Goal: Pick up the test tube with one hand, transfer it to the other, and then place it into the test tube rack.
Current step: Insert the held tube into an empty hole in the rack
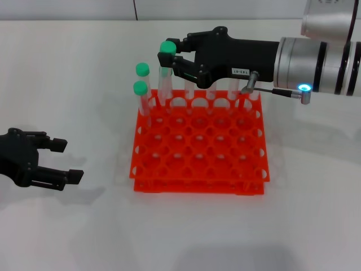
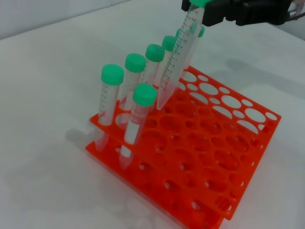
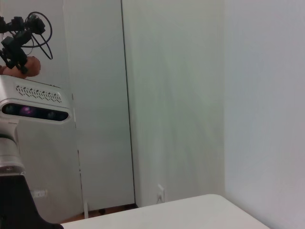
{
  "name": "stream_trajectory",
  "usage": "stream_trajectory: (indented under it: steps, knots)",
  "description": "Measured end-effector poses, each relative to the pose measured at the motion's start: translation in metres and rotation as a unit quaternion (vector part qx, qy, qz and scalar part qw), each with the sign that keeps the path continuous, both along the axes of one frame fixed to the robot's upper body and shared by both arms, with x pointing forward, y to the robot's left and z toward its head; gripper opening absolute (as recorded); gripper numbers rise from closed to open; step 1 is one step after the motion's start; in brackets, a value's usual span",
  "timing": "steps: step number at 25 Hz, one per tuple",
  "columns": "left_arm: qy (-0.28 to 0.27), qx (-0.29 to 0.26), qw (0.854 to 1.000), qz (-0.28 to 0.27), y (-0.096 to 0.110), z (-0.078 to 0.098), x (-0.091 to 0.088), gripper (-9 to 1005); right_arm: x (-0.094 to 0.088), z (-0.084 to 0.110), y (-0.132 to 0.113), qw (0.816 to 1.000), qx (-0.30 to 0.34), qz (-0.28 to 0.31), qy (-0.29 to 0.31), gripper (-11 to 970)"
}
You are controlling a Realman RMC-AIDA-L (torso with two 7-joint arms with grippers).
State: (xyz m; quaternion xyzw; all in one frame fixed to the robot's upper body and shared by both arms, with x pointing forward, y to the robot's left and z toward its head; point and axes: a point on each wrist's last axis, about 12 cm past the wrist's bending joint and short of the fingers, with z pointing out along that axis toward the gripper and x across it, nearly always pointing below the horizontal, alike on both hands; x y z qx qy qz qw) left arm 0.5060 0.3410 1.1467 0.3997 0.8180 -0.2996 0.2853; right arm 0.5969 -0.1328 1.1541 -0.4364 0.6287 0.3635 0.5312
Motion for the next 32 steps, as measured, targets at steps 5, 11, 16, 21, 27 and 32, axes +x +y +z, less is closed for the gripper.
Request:
stream_trajectory:
  steps: [5,11,16,21,27,32]
  knots:
    - [0.001,0.0,1.0,-0.001,-0.0003,0.0001,-0.0002,893,-0.0005,-0.0001,-0.0005,1.0,-0.002,0.003,0.004,264]
    - [0.002,-0.001,1.0,-0.004,-0.0011,0.0005,-0.0002,893,-0.0012,-0.0017,0.0007,1.0,-0.018,0.007,0.017,264]
    - [0.003,-0.002,1.0,-0.005,-0.0015,0.0007,-0.0003,893,0.0,-0.0005,0.0001,0.999,-0.022,0.007,0.023,264]
    - [0.002,-0.002,1.0,-0.006,-0.0017,0.0007,-0.0003,893,0.001,0.0031,-0.0001,0.999,-0.028,0.007,0.023,264]
    - [0.002,-0.003,1.0,-0.005,-0.0012,0.0005,-0.0009,893,0.0009,0.0052,-0.0002,1.0,-0.026,0.004,0.017,264]
    - [0.002,-0.003,1.0,-0.006,-0.0012,0.0003,-0.0011,893,0.0015,0.004,-0.0001,0.999,-0.027,0.002,0.018,264]
